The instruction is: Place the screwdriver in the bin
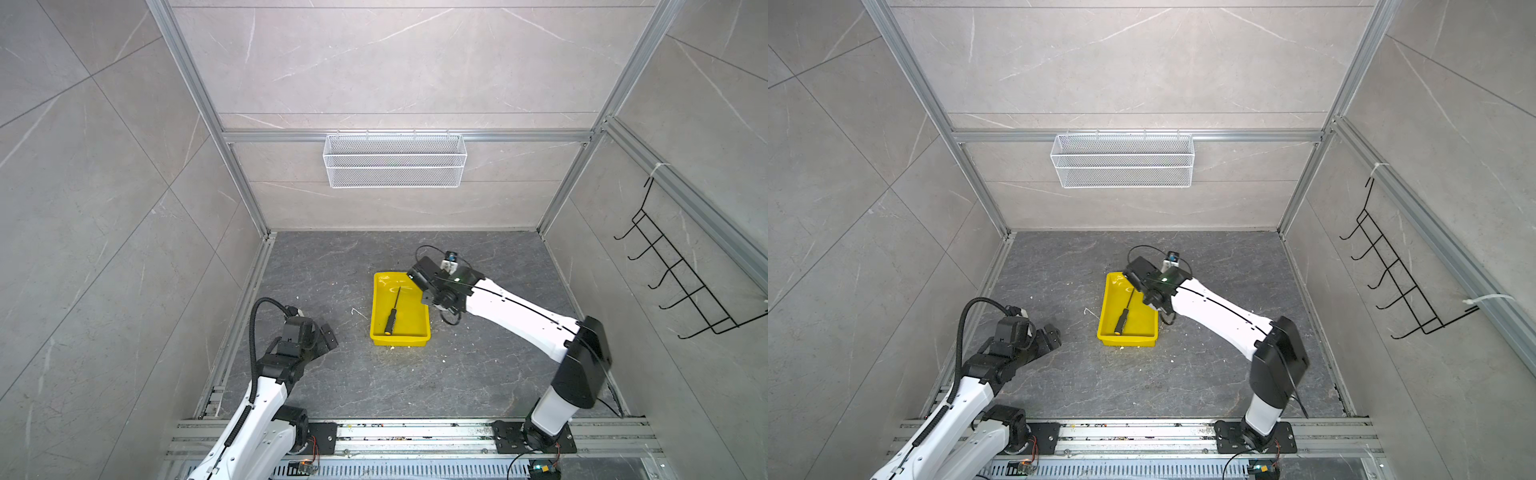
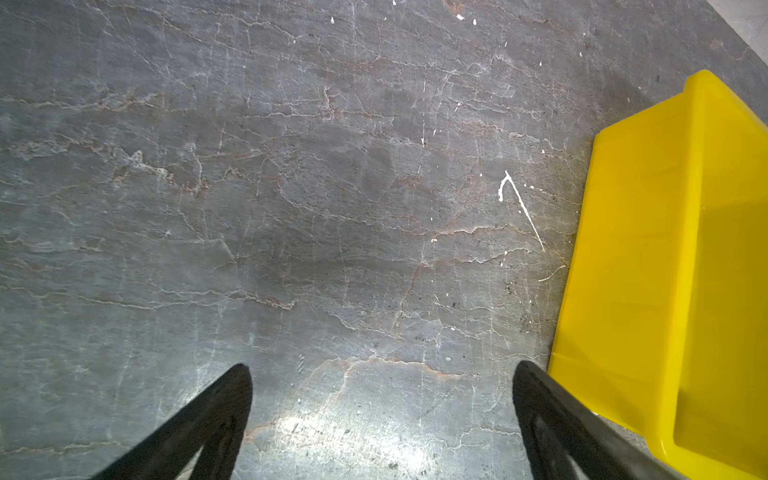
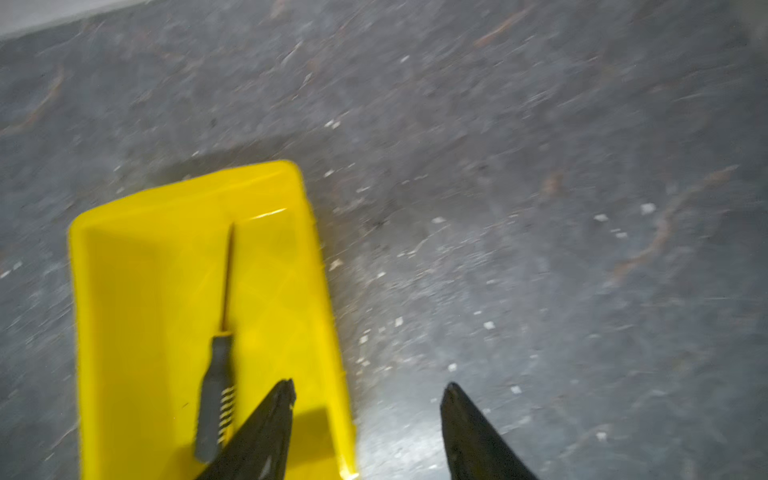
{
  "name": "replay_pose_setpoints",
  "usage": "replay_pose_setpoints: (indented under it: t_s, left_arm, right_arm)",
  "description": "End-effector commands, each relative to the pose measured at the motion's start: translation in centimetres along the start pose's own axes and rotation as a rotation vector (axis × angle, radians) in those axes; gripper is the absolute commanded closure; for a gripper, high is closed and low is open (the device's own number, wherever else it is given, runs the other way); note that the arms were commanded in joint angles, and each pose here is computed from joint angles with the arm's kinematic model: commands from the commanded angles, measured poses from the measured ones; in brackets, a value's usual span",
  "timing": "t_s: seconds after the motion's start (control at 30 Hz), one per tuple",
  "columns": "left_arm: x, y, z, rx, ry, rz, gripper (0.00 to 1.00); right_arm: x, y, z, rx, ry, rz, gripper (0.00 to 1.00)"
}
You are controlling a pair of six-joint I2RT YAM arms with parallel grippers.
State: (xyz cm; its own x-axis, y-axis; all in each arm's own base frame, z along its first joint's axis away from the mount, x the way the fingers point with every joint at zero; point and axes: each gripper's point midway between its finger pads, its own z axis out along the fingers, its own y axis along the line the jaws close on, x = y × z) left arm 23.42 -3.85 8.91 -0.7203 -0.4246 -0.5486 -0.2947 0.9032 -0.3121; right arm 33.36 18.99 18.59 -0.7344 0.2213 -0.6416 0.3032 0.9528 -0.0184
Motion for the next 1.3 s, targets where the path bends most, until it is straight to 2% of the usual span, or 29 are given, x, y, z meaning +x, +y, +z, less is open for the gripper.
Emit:
replay_pose_setpoints:
  t_s: [0.0, 0.13, 0.2, 0.43, 0.6, 0.67, 0.77, 0.83, 0.87, 0.9, 0.97, 1.07, 1.2, 1.27]
  left_arm:
    - [-0.8, -0.3, 0.0, -0.001, -0.022, -0.011, 0.0]
    - [-0.8, -0.1, 0.2, -0.014, -0.014, -0.014, 0.0]
    - [-0.8, -0.1, 0.2, -0.019, -0.015, -0.014, 0.0]
    - [-0.7, -0.2, 0.3, -0.011, -0.013, -0.014, 0.0]
    - [-0.7, -0.3, 0.6, -0.013, 0.003, -0.009, 0.0]
    - [-0.6, -0.4, 0.7, -0.016, 0.01, -0.005, 0.0]
    - [-0.7, -0.4, 0.8, -0.02, 0.013, -0.005, 0.0]
    - [-0.7, -0.4, 0.7, -0.02, 0.012, -0.004, 0.0]
    - [-0.6, -0.3, 0.7, -0.02, 0.012, -0.005, 0.0]
    - [-0.6, -0.3, 0.7, -0.022, 0.011, -0.006, 0.0]
    - [-0.6, -0.3, 0.7, -0.02, 0.009, -0.005, 0.0]
    - [-0.7, -0.3, 0.7, -0.021, 0.008, -0.005, 0.0]
    - [-0.6, -0.3, 0.9, -0.029, 0.015, -0.003, 0.0]
    - [-0.6, -0.2, 1.0, -0.032, 0.019, -0.005, 0.0]
  right_arm:
    - [-2.4, -9.1, -0.5, 0.348, -0.225, -0.058, 0.41]
    - [-3.6, -16.0, -2.7, 0.594, -0.39, 0.028, 0.41]
    - [-3.9, -17.5, -3.7, 0.653, -0.457, 0.055, 0.4]
    - [-5.6, -18.1, -5.4, 0.704, -0.58, 0.015, 0.3]
    - [-5.1, -19.0, -5.6, 0.681, -0.597, 0.02, 0.25]
    - [-4.3, -18.6, -4.5, 0.664, -0.565, -0.012, 0.23]
    - [-2.1, -16.8, 0.1, 0.557, -0.442, -0.072, 0.22]
    - [-0.4, -14.3, 4.4, 0.286, -0.341, -0.066, 0.22]
    - [-0.3, -14.0, 5.0, 0.195, -0.343, -0.026, 0.2]
    - [-0.5, -14.4, 5.1, 0.165, -0.357, 0.011, 0.18]
    - [-1.6, -15.8, 4.8, 0.198, -0.369, 0.039, 0.17]
    - [-3.1, -15.8, 5.5, 0.257, -0.369, -0.053, 0.13]
    - [-3.5, -16.6, 7.9, 0.41, -0.435, -0.192, 0.04]
    - [-2.9, -16.7, 9.2, 0.401, -0.421, -0.207, 0.03]
